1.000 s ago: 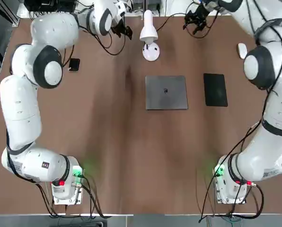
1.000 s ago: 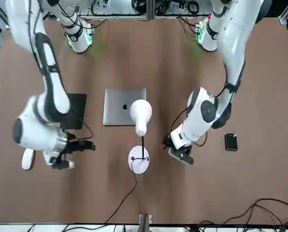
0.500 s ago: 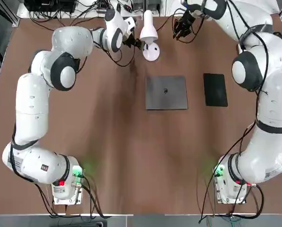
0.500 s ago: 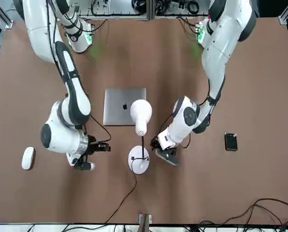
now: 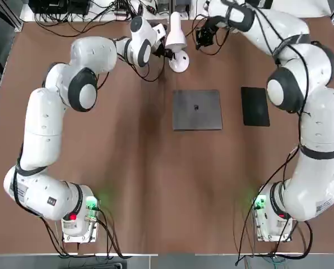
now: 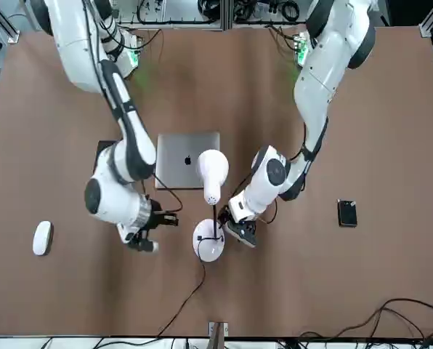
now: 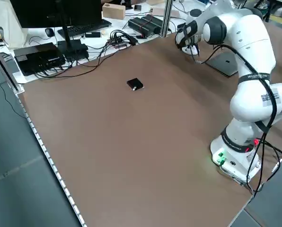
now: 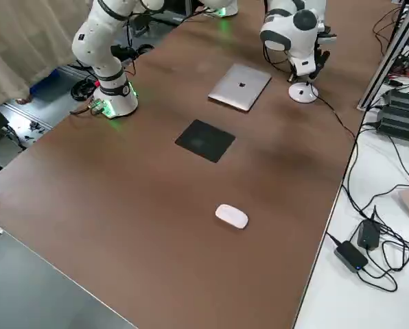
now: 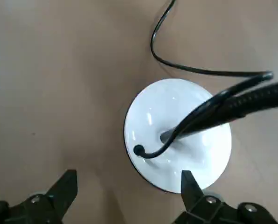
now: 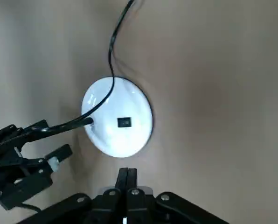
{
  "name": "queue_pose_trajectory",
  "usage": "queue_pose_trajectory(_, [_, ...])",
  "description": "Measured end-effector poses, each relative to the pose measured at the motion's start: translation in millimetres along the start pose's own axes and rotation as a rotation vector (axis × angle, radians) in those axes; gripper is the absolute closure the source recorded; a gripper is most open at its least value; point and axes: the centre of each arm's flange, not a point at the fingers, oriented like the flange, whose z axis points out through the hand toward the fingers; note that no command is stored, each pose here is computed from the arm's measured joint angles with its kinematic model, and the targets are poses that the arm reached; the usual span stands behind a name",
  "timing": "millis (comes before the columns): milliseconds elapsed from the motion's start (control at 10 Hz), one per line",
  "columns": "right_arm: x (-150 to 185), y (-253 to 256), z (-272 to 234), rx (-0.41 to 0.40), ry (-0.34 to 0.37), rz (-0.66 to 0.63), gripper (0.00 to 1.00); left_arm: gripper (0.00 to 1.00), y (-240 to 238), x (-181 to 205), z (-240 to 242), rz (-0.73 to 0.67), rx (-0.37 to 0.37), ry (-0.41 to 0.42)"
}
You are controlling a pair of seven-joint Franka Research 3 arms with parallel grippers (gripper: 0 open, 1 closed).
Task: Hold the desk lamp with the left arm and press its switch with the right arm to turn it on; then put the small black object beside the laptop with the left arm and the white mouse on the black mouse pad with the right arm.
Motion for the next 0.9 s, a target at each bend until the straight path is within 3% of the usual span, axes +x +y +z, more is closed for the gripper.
queue_pose_trajectory(500, [-10.0,-5.2,82.0,-0.011,0.164,-0.015,0.99,0.06,17.2,0.6,6.4,-0.040,-0.016,0.109])
queue_pose_trajectory(700, [-9.6,1.1,92.9,-0.023,0.172,-0.039,0.99,0.06,25.0,-6.0,18.0,-0.039,-0.028,0.135])
queue_pose_trajectory(900, [-4.4,2.3,86.9,-0.027,0.165,-0.064,0.99,0.14,27.5,-5.2,21.9,-0.039,-0.033,0.150])
